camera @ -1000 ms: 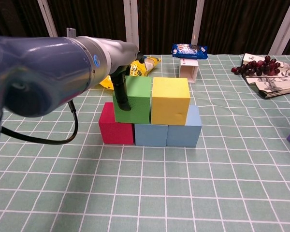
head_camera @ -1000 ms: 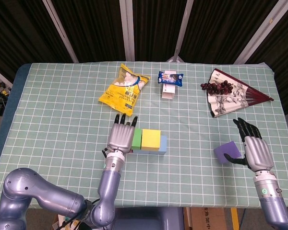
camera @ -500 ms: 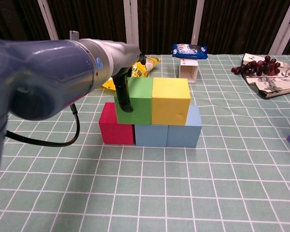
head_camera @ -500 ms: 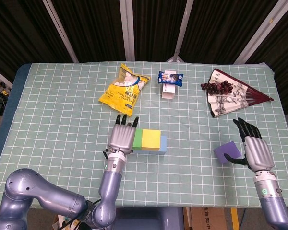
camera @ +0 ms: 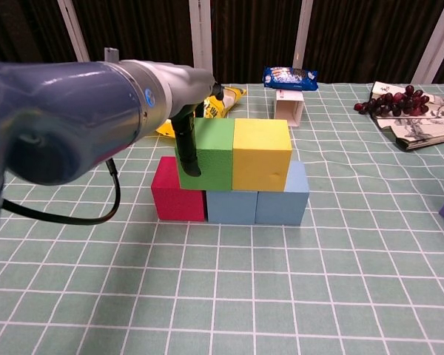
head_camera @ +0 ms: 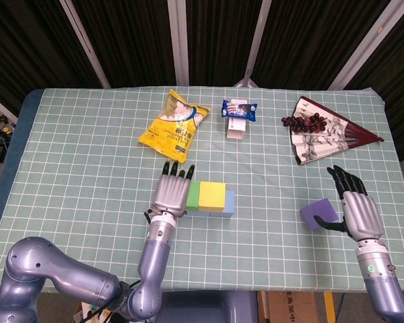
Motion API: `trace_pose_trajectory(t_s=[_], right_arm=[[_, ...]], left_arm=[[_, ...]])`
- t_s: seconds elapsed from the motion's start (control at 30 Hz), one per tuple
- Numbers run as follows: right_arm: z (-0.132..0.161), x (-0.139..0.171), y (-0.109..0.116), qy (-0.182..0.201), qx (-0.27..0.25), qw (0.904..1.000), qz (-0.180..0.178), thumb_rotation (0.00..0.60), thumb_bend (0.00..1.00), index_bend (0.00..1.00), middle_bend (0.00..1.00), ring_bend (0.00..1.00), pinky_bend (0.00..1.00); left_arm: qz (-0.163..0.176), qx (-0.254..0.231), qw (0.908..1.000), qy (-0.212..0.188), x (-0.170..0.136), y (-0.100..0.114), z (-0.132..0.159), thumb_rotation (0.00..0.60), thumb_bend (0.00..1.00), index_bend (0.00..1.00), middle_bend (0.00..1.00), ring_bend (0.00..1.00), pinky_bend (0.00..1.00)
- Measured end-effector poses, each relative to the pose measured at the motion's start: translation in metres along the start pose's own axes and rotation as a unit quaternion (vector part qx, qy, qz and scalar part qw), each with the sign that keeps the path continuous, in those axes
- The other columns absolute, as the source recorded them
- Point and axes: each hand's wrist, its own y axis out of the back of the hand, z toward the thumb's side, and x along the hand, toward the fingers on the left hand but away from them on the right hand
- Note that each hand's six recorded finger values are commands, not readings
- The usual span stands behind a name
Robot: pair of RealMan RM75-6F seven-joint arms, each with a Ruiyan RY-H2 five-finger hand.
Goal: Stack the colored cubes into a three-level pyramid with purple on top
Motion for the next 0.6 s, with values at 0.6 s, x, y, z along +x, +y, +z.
trace_pose_trajectory(t_s=[0.6], right_arm=[[-0.002,-0.001,-0.001,-0.002,0.004,1.0000,0.001,0.600,0.20,0.00,0.00,0.00,0.00]], left_arm=[[0.019,-0.045,0.9981,-0.036,-0.020,0.020,-0.008,0.600,0.04,0.00,0.06,0.00,0.00]])
